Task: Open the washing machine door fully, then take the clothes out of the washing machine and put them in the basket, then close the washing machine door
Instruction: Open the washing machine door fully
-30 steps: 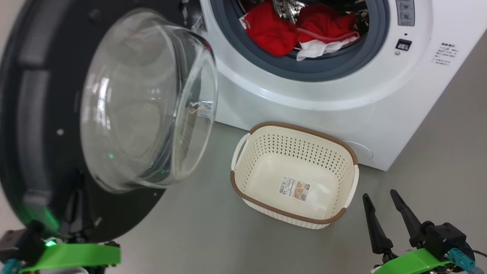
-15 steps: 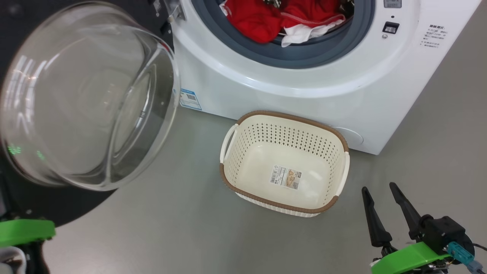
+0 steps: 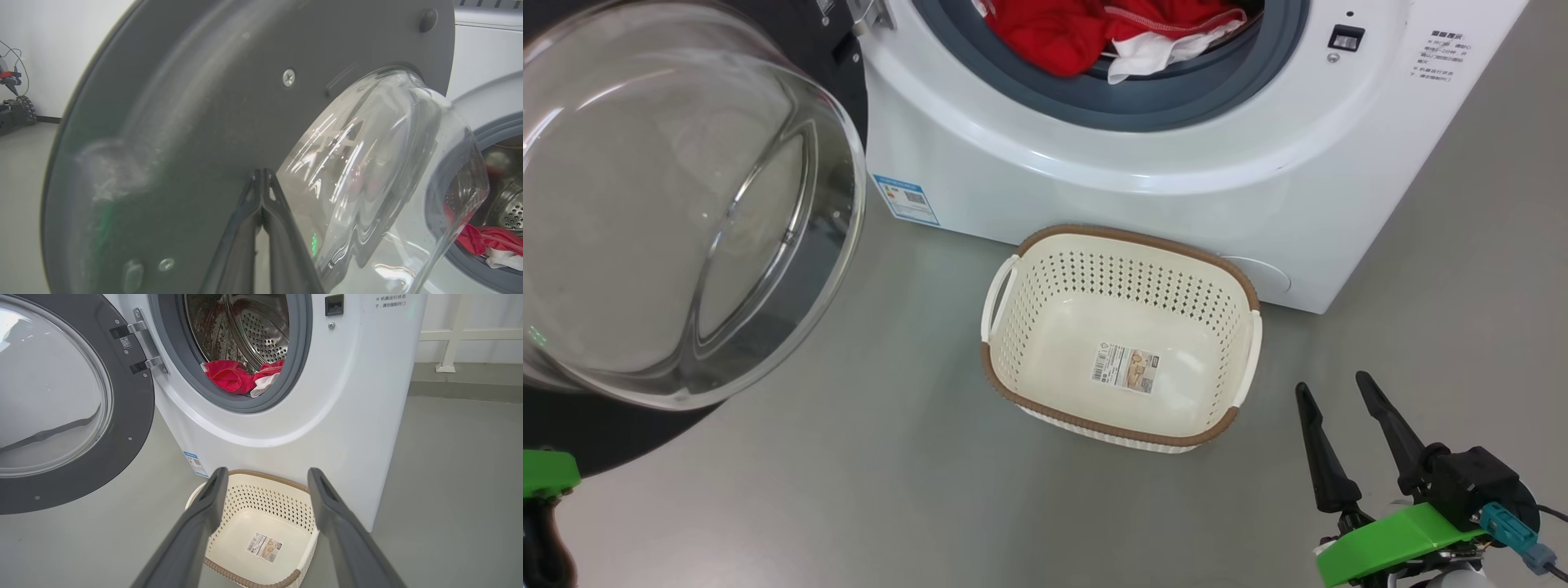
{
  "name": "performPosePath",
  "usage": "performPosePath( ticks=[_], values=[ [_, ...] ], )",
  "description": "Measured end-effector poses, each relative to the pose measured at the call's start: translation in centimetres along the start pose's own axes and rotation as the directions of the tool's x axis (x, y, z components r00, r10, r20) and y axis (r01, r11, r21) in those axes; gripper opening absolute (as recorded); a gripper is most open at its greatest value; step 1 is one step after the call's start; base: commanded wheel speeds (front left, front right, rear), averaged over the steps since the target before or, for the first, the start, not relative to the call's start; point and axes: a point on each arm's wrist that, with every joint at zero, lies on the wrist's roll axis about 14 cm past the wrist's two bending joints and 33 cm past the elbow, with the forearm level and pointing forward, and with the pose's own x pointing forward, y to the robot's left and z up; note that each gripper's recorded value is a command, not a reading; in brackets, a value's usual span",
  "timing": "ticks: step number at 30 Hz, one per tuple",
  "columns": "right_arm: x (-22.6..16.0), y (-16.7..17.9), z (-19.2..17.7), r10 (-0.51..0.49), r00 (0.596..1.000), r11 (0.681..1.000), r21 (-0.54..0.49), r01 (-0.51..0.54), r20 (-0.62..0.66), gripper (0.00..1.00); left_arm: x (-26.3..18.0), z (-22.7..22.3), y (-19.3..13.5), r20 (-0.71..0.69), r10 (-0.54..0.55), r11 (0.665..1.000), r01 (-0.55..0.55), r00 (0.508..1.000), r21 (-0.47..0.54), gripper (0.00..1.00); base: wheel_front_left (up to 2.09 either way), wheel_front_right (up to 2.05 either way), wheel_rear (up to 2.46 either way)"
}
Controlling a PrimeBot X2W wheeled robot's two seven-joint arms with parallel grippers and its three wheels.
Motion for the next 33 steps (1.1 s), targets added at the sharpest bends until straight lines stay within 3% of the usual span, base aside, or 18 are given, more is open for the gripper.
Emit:
performPosePath(
  ticks=[10,22,24,27,32,33],
  values=[
    [-0.4,0.2,1.2,0.002,1.0,1.0,-0.013,-0.002,0.029,1.0,-0.5,0.2,-0.8,0.004,-0.022,0.999,0.022,1.0,-0.039,0.0,0.0,0.0,0.0],
    [-1.5,0.4,3.1,-0.003,0.997,1.0,-0.023,0.005,0.08,1.0,-4.8,-2.7,-1.4,-0.086,-0.089,0.996,0.087,0.992,-0.028,0.0,0.0,0.0,0.0],
    [-1.8,0.3,3.4,-0.009,0.996,1.0,-0.025,0.012,0.087,1.0,-5.5,-3.4,-1.7,-0.106,-0.107,0.994,0.105,0.989,-0.027,0.11,0.0,0.0,0.0],
    [-2.6,-0.2,3.4,-0.029,0.996,0.999,-0.022,0.031,0.087,1.0,-6.6,-4.5,-2.7,-0.14,-0.146,0.989,0.143,0.979,-0.032,0.2,0.0,0.0,0.0],
    [-3.5,-1.3,4.1,-0.07,0.992,0.998,0.0,0.07,0.109,1.0,-8.0,-6.1,-6.3,-0.19,-0.269,0.963,0.268,0.944,-0.032,0.47,0.0,0.0,0.0],
    [-3.7,-1.6,4.2,-0.077,0.99,0.997,0.0,0.078,0.114,1.0,-8.1,-6.2,-7.0,-0.194,-0.292,0.956,0.292,0.936,-0.033,0.61,0.0,0.0,0.0]
  ],
)
